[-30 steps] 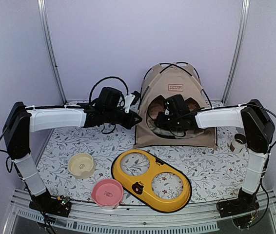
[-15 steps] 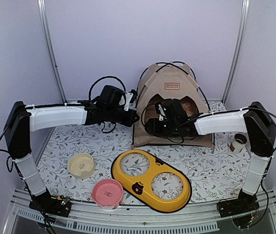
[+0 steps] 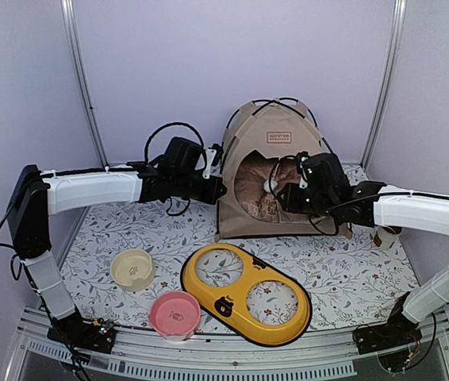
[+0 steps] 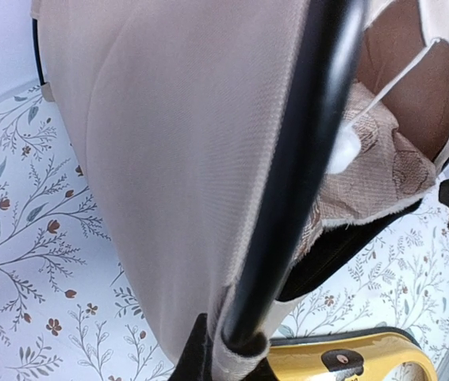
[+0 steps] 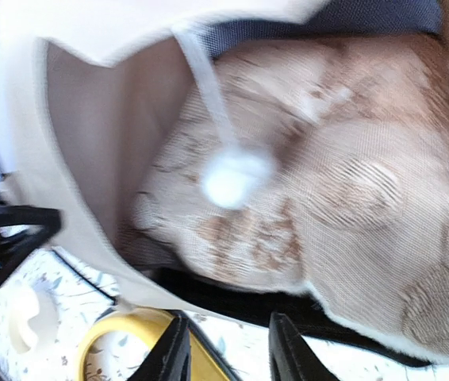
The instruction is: Set up the pet tent
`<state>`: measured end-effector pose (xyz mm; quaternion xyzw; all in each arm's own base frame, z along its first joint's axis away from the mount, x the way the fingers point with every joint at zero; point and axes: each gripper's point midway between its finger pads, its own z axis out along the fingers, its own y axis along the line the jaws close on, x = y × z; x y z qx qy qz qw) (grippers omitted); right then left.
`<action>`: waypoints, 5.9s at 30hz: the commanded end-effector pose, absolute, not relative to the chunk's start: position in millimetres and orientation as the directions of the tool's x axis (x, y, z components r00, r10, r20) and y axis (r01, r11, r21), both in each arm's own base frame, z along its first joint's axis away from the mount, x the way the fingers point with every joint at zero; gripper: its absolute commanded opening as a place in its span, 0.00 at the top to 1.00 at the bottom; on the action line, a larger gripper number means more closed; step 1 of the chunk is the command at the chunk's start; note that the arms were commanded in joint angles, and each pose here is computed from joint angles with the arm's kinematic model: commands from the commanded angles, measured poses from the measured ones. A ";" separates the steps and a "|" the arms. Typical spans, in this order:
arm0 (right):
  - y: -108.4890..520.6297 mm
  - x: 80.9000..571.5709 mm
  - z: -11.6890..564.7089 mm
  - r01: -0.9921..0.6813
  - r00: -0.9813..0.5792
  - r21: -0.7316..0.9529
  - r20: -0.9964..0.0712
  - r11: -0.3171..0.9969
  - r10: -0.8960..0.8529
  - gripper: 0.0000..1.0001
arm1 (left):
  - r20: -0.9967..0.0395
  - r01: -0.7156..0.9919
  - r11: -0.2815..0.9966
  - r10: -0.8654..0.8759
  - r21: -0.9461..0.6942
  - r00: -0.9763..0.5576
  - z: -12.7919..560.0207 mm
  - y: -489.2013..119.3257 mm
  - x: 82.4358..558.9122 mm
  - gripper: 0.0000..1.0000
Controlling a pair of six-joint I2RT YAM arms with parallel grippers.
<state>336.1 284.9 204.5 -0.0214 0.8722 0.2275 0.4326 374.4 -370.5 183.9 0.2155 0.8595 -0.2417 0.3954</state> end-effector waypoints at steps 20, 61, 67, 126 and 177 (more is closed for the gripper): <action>172.4 413.5 80.4 0.101 -0.816 -0.279 -0.573 0.955 -0.081 0.46 | -0.838 0.617 0.751 0.164 -0.236 -0.520 249.4 -371.6 360.6 1.00; 181.9 305.6 313.1 -0.178 -0.474 0.319 -0.857 0.931 0.203 0.06 | -0.908 0.977 0.120 0.363 -0.178 -0.210 197.1 -528.7 307.8 1.00; 158.6 312.2 321.4 -0.120 -0.440 0.309 -0.868 0.943 0.228 0.04 | -0.895 0.981 0.061 0.401 -0.186 -0.195 190.2 -519.1 284.3 1.00; 18.0 446.7 330.1 -0.028 -0.405 0.022 -0.914 0.999 0.009 0.67 | -0.852 0.883 0.431 0.378 -0.185 -0.362 157.7 -551.6 367.6 1.00; 180.1 254.9 226.8 -0.213 -0.735 0.405 -0.666 0.889 0.127 0.01 | -0.809 0.691 0.690 0.269 -0.217 -0.522 190.6 -350.6 297.1 0.03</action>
